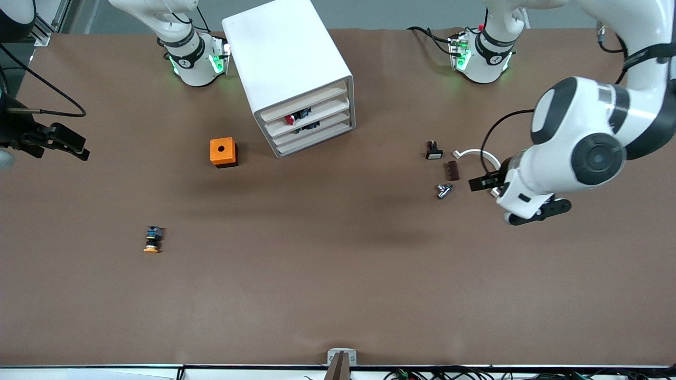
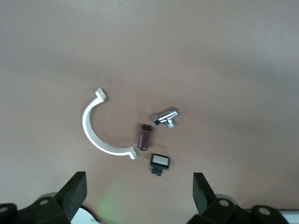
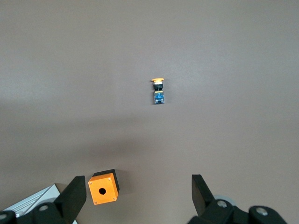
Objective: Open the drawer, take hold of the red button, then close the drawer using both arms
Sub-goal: 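Reach the left gripper toward the white cabinet's drawer front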
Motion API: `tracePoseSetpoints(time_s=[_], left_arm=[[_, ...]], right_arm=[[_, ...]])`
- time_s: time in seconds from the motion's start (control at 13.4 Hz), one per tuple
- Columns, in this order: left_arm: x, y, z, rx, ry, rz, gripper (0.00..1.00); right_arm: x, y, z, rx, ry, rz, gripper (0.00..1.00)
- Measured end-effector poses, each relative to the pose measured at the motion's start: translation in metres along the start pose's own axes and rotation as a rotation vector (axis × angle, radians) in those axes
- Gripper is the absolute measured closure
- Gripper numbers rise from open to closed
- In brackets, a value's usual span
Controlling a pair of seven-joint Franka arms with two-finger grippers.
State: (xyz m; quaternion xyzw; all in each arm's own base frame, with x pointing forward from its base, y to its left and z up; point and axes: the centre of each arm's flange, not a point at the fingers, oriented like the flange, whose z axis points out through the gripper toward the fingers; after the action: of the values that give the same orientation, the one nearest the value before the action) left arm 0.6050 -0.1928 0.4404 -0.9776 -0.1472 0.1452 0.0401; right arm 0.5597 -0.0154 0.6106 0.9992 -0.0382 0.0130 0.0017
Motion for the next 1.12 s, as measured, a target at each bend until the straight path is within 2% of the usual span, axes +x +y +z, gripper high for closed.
tracePoseSetpoints(time_s=[0.22,0.45,0.75,0.97,1.12], left_arm=[[-0.020,0.059,0.026,0.027,-0.015,-0.108,0.00],[-0.051,0.121,0.055,0.022,-0.034,-0.213,0.00],[-0.078,0.165,0.081,-0.025,-0.143,-0.347,0.00],[-0.092,0.181,0.093,-0.037,-0.212,-0.373,0.00],[-0.098,0.190,0.099,-0.069,-0.315,-0.439,0.00]], right_arm=[[0.000,0.002,0.000,0.000,0.000,0.004,0.00],[0.000,0.002,0.000,0.000,0.000,0.004,0.00],[0.000,-0.001,0.000,0.000,0.000,-0.002,0.00],[-0.001,-0.010,0.000,0.000,-0.004,-0.018,0.00],[-0.001,-0.012,0.001,0.000,-0.007,-0.023,0.00]])
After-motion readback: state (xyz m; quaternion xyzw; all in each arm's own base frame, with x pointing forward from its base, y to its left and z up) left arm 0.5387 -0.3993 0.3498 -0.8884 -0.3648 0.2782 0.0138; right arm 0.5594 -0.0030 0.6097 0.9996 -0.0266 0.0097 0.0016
